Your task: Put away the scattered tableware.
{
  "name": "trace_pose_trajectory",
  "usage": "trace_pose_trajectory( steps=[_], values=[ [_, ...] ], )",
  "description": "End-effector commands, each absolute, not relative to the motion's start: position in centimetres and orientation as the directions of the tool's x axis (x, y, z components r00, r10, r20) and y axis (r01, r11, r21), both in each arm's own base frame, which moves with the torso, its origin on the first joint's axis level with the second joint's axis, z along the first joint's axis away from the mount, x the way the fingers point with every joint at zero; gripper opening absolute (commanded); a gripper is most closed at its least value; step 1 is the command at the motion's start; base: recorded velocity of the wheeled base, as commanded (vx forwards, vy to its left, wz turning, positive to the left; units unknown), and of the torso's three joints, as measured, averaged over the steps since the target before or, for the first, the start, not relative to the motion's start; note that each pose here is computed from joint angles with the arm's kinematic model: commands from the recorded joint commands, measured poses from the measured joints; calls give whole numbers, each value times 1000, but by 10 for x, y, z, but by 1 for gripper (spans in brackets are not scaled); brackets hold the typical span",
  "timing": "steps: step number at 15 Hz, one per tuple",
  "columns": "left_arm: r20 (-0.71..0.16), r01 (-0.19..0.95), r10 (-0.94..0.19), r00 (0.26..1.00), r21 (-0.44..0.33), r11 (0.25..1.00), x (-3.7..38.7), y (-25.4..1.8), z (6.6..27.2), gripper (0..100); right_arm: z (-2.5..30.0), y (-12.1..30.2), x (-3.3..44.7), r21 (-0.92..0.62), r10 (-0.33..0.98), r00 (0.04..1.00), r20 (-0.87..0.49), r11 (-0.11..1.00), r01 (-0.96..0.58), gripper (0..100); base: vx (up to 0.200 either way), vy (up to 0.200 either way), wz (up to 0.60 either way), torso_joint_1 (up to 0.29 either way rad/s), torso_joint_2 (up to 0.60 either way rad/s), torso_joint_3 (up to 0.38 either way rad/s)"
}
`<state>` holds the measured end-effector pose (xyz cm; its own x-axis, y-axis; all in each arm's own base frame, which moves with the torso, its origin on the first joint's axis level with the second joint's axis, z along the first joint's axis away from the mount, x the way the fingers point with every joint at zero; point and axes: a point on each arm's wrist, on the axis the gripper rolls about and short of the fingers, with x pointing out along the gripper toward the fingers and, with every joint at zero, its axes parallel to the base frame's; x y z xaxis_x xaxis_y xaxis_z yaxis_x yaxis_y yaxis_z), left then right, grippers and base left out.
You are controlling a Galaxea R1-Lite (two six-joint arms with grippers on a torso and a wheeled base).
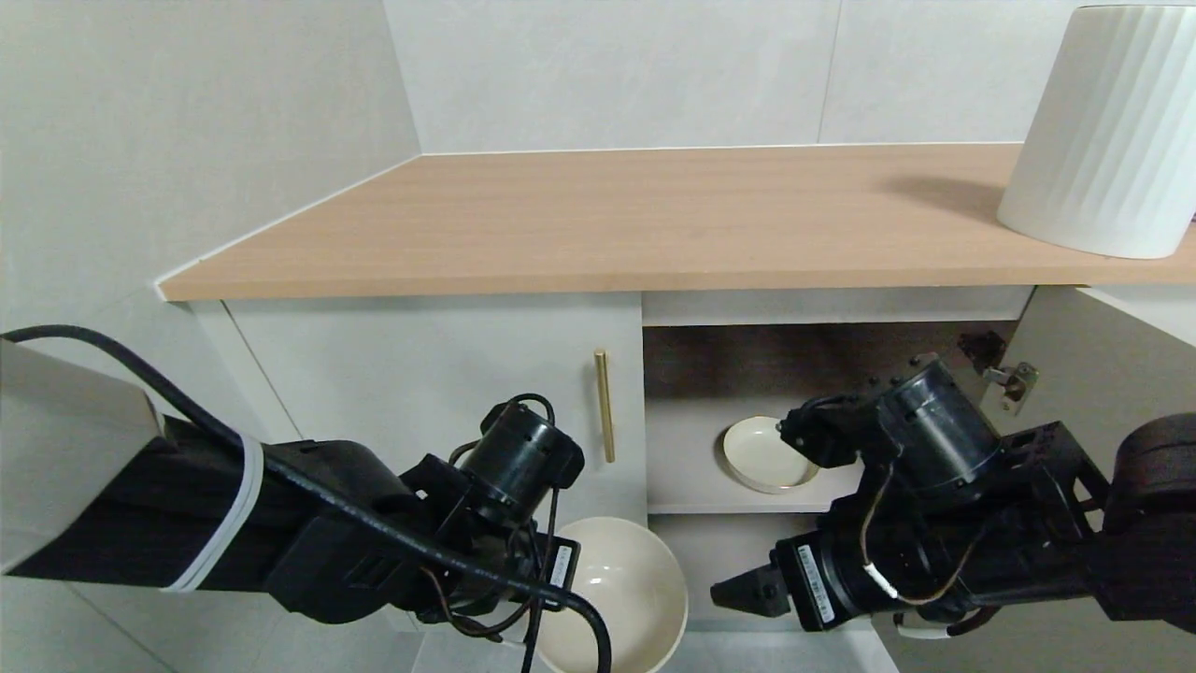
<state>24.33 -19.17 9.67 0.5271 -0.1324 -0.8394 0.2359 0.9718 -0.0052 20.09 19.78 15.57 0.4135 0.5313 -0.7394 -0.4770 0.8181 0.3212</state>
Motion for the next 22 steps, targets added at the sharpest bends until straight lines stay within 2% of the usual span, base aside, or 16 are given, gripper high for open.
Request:
trace_pose_trajectory(
  steps=[1,4,7,17,18,22],
  values=[
    [-821,224,-153,550,-31,974,243,-194,101,0,145,207,197,310,523,378,-764,812,-495,100,0,0,0,0,0,0],
    [-795,253,-193,575,-52,966,237,-203,105,0,135,214,199,286,493,377,-784,826,-486,100,0,0,0,0,0,0],
    [-788,269,-195,584,-39,962,231,-209,107,0,119,223,207,204,406,428,-807,872,-444,100,0,0,0,0,0,0],
    [-781,306,-215,586,-33,951,217,-214,111,0,111,232,216,211,393,487,-780,898,-386,100,0,0,0,0,0,0],
    [-782,306,-215,585,-32,952,217,-215,111,0,111,232,216,214,395,488,-778,898,-385,0,0,0,0,0,0,0],
    [-781,313,-221,584,-34,949,215,-216,111,0,106,234,219,215,396,490,-776,898,-384,0,0,0,0,0,0,0]
  ],
)
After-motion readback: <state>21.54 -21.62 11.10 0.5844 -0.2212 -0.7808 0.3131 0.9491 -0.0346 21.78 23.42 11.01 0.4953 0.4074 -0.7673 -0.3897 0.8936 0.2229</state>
